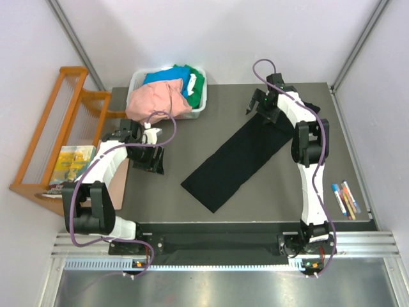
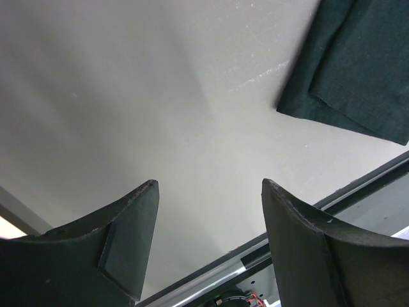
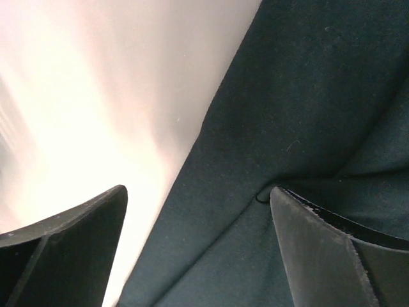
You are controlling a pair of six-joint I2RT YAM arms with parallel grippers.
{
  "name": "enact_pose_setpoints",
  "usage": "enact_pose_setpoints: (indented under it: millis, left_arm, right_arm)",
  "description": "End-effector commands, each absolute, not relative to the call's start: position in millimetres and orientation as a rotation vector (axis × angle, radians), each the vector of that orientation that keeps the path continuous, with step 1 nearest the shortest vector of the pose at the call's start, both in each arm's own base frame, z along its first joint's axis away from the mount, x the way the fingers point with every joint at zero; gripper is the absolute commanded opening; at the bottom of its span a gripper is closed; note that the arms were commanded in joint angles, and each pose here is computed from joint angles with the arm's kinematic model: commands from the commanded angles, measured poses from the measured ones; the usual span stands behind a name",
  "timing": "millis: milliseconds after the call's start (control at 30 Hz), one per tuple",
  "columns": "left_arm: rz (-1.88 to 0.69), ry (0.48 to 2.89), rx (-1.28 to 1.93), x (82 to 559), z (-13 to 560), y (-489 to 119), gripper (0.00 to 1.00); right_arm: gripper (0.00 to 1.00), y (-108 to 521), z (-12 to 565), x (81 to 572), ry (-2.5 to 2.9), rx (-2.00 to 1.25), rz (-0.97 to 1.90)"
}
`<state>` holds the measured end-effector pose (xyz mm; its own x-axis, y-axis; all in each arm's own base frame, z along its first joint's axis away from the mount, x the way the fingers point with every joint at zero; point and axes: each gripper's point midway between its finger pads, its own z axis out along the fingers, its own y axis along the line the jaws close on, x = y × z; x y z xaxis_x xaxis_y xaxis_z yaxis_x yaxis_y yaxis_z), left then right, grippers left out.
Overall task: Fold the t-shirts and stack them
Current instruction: Fold the tshirt
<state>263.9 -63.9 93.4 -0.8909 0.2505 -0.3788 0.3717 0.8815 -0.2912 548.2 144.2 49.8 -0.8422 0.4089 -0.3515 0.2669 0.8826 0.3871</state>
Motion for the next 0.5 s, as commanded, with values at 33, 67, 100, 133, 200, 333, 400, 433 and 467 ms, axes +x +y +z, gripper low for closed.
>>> enact_pose_setpoints:
  millis: [33, 67, 100, 133, 200, 333, 400, 433, 467]
  left_arm:
    - [-0.541, 2.657, 0.48, 274, 108, -69, 0.7]
    - [-0.536, 2.661, 0.478, 274, 107, -68, 0.7]
    - [-0.535, 2.662, 0.482, 274, 107, -68, 0.7]
    - [-0.535, 2.661, 0.484, 273, 107, -68, 0.7]
    - [-0.532, 2.661, 0.486, 273, 109, -68, 0.7]
    - [-0.531, 2.637, 0.498, 276, 121, -69, 0.71]
    - [-0.54, 2.615, 0.512, 279, 132, -71, 0.71]
    - [-0.558, 2.602, 0.524, 280, 136, -74, 0.71]
    - [-0.56, 2.588, 0.532, 283, 141, -75, 0.71]
  right_arm:
    - [0.96, 147, 70, 555, 2.57, 0.435, 0.442]
    - [0.97, 145, 73, 553, 2.568, 0.434, 0.427]
    - [0.98, 141, 83, 551, 2.554, 0.433, 0.412]
    - [0.98, 139, 88, 550, 2.547, 0.423, 0.398]
    - [1.0, 135, 107, 541, 2.54, 0.421, 0.381]
    - [1.0, 130, 134, 509, 2.544, 0.407, 0.371]
    - [1.0, 135, 151, 478, 2.539, 0.367, 0.348]
    - [1.0, 134, 157, 470, 2.518, 0.329, 0.306]
    - [1.0, 138, 162, 457, 2.514, 0.288, 0.297]
